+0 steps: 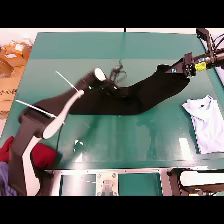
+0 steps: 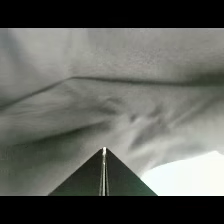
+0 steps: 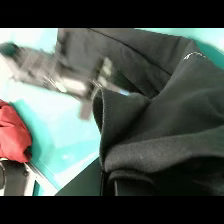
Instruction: Fold the shirts.
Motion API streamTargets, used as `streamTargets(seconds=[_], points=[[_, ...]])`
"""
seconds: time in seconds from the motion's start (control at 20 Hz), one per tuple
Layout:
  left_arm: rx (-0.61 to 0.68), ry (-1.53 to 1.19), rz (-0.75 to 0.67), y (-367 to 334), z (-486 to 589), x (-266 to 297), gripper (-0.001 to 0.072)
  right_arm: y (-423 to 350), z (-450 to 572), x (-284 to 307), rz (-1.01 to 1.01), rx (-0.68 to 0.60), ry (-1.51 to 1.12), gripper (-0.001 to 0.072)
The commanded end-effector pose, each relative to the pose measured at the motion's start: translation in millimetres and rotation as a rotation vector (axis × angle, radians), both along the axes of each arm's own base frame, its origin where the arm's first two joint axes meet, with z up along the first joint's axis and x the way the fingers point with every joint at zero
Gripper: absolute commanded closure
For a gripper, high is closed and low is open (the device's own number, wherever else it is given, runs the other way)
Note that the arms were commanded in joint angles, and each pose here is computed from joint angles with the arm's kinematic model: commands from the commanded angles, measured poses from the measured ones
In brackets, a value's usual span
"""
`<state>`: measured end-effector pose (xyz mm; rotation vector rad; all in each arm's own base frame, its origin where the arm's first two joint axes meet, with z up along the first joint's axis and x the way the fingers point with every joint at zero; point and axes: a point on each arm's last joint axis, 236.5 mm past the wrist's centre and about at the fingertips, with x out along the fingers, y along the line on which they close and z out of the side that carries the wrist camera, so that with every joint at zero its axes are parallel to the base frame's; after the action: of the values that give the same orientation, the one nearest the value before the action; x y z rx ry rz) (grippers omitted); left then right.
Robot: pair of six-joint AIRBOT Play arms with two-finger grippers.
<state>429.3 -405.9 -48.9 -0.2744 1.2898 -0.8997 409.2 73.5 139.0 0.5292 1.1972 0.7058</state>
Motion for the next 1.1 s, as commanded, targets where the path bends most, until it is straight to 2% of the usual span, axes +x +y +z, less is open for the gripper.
streamTargets(seconds=[0.0,0.15,0.35,0.5,0.65,0.7,0.75,0.8,0.9,0.95,1.0,1.05], points=[[0.25,0.043,-0.093,109,29,14,0.0689,24,11,-1,0.022,0.056,0.001,0.0696],[0.465,-0.033,0.031,220,71,42,0.0688,72,14,2,0.054,0.072,-0.004,0.0696],[0.794,-0.145,0.301,371,124,58,0.0688,181,16,9,0.086,0.108,-0.075,0.0696],[0.819,-0.179,0.398,419,153,54,0.0688,283,-7,10,0.075,0.154,-0.104,0.0696],[0.829,-0.18,0.409,441,157,52,0.0688,379,-62,18,-0.009,0.175,-0.181,0.0694],[0.832,-0.177,0.403,444,156,51,0.0688,404,-88,19,-0.047,0.177,-0.192,0.0526],[0.835,-0.17,0.391,444,155,49,0.0688,425,-115,23,-0.115,0.191,-0.187,0.0147],[0.838,-0.168,0.375,444,152,48,0.0688,435,-133,25,-0.178,0.218,-0.148,0.0098],[0.839,-0.157,0.37,444,150,45,0.0688,431,-135,30,-0.217,0.264,-0.063,0.0108],[0.839,-0.157,0.369,444,150,45,0.0688,418,-122,33,-0.17,0.264,-0.064,0.0271],[0.835,-0.155,0.367,443,149,45,0.0688,395,-104,37,-0.095,0.252,-0.086,0.059],[0.831,-0.156,0.366,442,149,46,0.0687,368,-88,39,-0.03,0.235,-0.104,0.0697]])
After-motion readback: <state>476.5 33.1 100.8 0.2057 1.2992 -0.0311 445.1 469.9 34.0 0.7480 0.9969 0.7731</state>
